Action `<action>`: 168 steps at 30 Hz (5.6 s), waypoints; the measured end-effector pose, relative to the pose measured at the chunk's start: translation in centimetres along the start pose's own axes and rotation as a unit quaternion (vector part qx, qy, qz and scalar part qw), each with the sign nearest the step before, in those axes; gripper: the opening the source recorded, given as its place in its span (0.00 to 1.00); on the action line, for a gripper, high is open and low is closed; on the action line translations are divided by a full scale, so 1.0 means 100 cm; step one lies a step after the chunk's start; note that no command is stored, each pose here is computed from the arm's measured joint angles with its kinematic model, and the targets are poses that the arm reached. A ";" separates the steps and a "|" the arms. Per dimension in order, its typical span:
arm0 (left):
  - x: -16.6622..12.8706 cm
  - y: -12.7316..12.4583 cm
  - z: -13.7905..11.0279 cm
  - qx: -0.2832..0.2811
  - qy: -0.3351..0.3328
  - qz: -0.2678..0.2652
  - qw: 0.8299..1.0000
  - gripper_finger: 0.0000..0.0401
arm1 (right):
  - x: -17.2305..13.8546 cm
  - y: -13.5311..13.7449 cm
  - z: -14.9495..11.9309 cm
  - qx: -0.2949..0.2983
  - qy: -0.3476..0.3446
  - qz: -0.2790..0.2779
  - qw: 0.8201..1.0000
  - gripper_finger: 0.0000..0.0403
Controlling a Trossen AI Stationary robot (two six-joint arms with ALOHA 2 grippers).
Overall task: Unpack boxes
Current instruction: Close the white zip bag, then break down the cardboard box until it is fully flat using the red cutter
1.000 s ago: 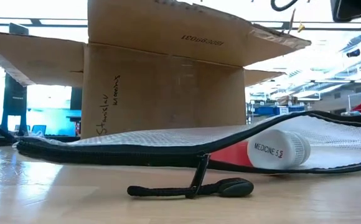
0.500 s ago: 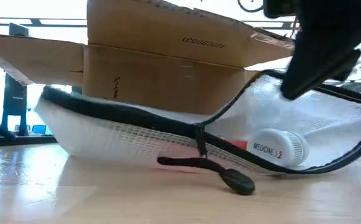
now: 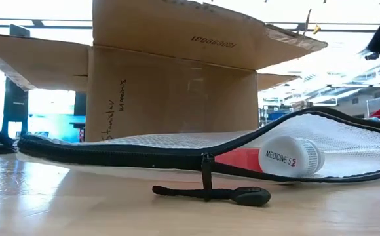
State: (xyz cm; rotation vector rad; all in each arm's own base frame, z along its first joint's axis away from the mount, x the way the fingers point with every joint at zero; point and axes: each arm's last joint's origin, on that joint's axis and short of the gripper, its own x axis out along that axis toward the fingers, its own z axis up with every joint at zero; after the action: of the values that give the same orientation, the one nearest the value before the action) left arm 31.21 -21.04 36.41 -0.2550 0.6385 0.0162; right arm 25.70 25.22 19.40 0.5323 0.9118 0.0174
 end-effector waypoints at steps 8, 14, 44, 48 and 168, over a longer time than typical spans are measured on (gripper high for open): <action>0.053 -0.037 -0.049 0.052 0.065 -0.025 0.996 0.58 | -0.006 0.011 -0.017 -0.027 0.007 0.021 0.999 0.07; 0.093 -0.059 -0.104 0.102 0.121 -0.004 0.987 0.51 | -0.006 0.012 -0.016 -0.005 0.003 0.025 1.000 0.07; 0.185 -0.015 -0.171 0.161 0.189 0.196 0.949 0.20 | -0.004 0.011 -0.011 0.012 -0.004 0.028 1.000 0.44; 0.185 -0.017 -0.162 0.133 0.214 0.171 0.953 0.04 | -0.004 0.014 -0.008 0.006 -0.005 0.051 0.999 0.40; 0.015 0.022 0.073 0.016 0.063 0.068 0.996 0.49 | -0.118 -0.049 0.030 -0.044 -0.001 -0.136 0.990 0.63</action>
State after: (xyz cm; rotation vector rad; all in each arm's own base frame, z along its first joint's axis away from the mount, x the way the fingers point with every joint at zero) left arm 36.48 -17.30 40.63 -0.1827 0.7801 0.1214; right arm 19.60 16.93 27.51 0.3223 0.9713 -0.1895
